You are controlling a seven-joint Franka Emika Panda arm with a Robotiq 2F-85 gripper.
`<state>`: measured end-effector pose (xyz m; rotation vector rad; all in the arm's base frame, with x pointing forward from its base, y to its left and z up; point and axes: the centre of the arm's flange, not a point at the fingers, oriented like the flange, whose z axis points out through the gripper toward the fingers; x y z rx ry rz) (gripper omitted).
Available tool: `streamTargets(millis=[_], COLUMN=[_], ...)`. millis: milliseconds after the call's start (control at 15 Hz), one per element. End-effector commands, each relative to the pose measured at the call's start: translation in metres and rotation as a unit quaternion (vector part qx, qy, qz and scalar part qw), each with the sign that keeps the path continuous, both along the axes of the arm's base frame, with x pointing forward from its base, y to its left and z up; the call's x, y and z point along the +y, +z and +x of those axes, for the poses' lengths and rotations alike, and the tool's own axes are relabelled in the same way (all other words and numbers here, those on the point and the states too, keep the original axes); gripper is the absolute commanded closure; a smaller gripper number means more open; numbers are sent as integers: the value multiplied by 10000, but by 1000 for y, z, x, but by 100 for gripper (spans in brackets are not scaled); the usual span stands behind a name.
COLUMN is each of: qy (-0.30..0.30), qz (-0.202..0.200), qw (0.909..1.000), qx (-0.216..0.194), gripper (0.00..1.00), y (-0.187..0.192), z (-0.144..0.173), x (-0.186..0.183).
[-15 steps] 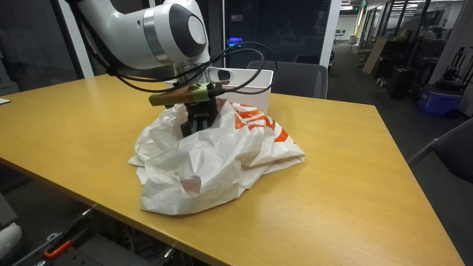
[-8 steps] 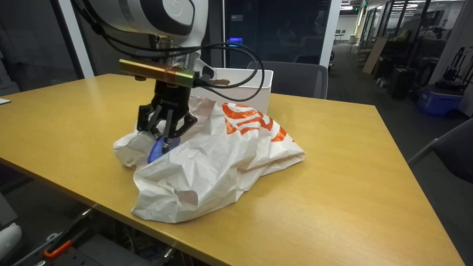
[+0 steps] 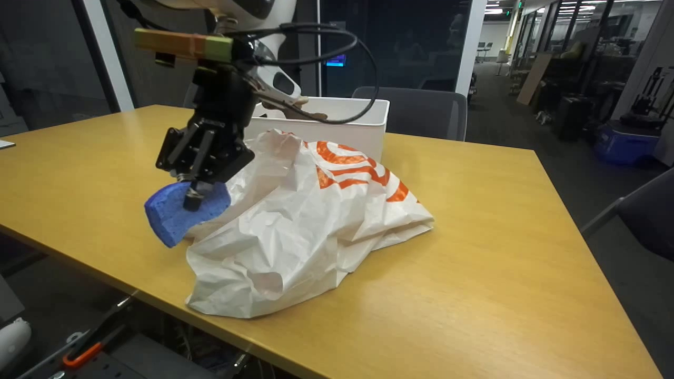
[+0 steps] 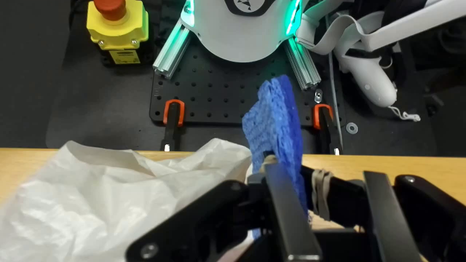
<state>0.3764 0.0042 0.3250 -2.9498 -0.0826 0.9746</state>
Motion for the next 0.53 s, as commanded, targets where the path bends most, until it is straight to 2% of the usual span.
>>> streamTargets(millis=[0,133,200,467], qy=[-396,-418,-360,109], qz=[-513,-617,-672,-867], qw=[9951,9893,9858,9674], qx=[-751,-1251,-1497,-2377], gripper=[93,93,93,94], y=[67,100,114,157], z=[-13,-14,-28,-25], x=[12,20,40,98])
